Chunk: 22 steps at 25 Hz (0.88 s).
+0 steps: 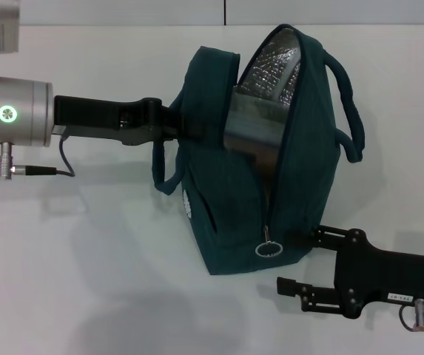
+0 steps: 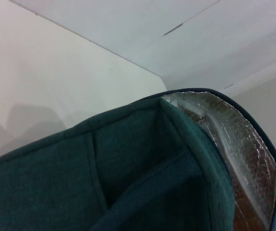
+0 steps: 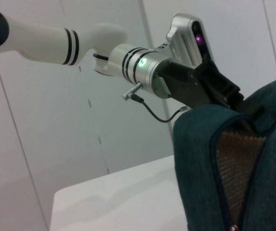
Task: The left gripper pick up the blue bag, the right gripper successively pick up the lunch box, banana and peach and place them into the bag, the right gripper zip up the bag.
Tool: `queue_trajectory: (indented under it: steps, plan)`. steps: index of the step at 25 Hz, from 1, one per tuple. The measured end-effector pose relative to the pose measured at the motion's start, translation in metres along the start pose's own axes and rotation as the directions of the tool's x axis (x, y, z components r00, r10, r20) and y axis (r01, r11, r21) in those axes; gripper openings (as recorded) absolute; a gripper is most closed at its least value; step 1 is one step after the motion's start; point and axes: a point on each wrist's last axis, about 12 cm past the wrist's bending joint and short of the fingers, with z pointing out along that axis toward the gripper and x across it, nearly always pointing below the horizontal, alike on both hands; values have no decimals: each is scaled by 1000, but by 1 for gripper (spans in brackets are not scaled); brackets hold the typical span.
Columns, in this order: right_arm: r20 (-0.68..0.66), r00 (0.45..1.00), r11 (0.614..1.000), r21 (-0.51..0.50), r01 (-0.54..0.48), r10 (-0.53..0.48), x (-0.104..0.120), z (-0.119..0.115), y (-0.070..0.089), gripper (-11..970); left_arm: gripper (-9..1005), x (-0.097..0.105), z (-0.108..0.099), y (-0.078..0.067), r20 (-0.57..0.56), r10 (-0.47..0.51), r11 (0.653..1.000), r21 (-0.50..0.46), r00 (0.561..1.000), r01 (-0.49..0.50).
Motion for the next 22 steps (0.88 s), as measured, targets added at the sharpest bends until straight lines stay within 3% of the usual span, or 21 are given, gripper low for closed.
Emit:
queue_trajectory:
  steps: [22]
  plan:
    - [-34, 999, 1000, 9, -30, 30, -4, 11, -10, 659, 43, 0, 3, -1, -1, 0, 1000, 10, 1000, 0]
